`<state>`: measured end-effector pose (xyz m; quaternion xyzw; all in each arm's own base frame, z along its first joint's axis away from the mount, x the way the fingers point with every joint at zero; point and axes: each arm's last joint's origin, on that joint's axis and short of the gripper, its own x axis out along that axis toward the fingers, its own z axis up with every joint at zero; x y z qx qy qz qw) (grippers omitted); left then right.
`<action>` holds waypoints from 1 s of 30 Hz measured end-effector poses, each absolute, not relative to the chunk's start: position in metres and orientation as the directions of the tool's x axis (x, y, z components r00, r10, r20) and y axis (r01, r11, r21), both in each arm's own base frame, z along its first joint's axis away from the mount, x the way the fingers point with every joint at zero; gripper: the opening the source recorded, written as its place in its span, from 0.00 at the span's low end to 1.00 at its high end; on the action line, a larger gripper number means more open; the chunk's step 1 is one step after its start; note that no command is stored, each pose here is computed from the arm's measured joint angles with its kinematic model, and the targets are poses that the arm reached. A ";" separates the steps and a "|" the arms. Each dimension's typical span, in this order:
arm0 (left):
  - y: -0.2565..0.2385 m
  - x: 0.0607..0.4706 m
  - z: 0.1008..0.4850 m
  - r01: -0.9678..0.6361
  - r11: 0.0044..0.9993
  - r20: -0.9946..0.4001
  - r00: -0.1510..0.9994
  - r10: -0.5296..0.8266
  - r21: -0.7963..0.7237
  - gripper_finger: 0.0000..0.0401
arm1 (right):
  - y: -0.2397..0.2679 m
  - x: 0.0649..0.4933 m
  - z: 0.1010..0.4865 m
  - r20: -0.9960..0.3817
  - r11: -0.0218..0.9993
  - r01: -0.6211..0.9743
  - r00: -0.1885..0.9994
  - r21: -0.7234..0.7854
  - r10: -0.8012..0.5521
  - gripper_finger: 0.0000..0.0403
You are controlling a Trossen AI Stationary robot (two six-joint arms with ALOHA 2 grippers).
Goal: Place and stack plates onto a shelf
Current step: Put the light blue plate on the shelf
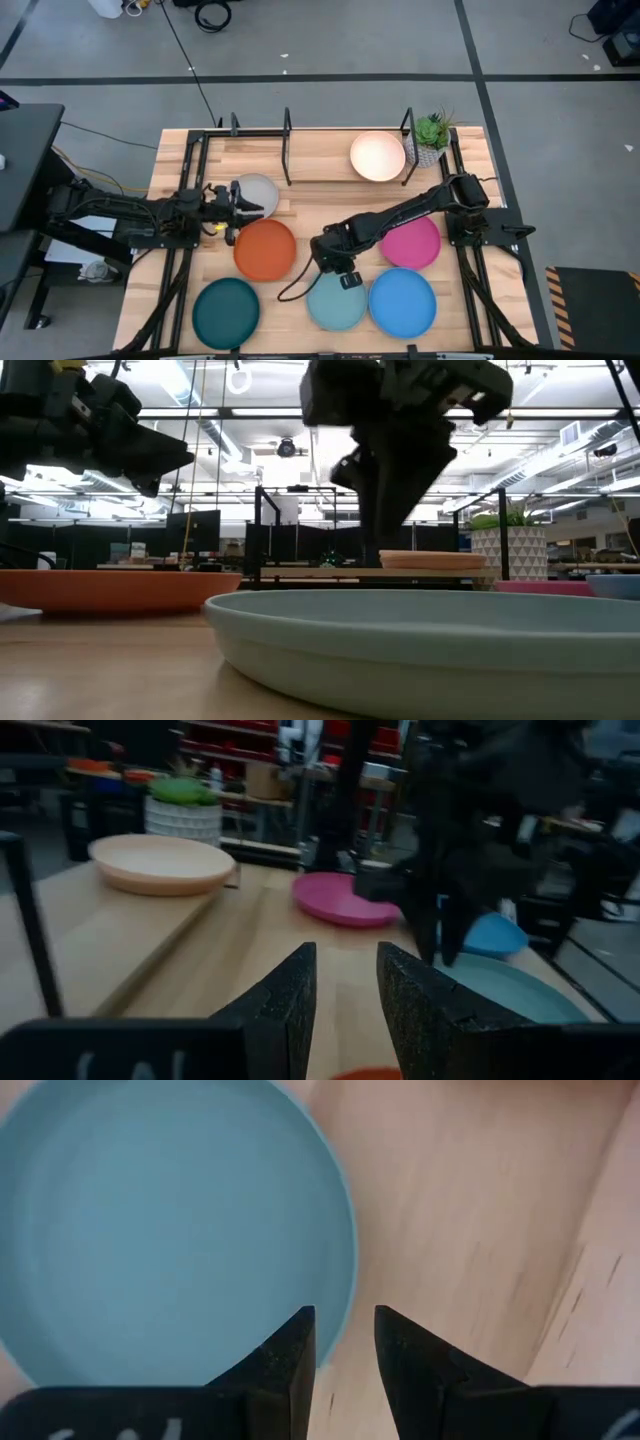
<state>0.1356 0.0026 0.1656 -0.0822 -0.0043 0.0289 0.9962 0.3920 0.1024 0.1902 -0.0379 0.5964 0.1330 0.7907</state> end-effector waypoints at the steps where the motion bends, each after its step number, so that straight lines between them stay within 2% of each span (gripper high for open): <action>1: 0.003 0.136 0.166 -0.058 0.985 0.007 0.998 0.060 -0.164 0.29 | 0.102 0.390 0.187 -0.956 0.966 -0.239 0.244 0.103 0.163 0.28; 8: 0.003 0.136 0.167 -0.056 0.985 0.018 0.998 0.060 -0.163 0.29 | 0.093 0.381 0.164 -0.970 0.981 -0.174 0.207 0.088 0.123 0.29; 13: 0.003 0.136 0.167 -0.057 0.985 0.020 0.998 0.061 -0.161 0.29 | 0.093 0.382 0.162 -0.965 0.981 -0.154 0.214 0.119 0.151 0.32; 19: 0.003 0.136 0.167 -0.057 0.985 0.020 0.998 0.061 -0.162 0.29 | 0.093 0.382 0.162 -0.962 0.985 -0.049 0.209 0.167 0.174 0.32; 30: 0.003 0.136 0.167 -0.057 0.985 0.022 0.998 0.061 -0.165 0.29 | 0.097 0.375 0.151 -0.969 0.990 0.021 0.207 0.141 0.134 0.32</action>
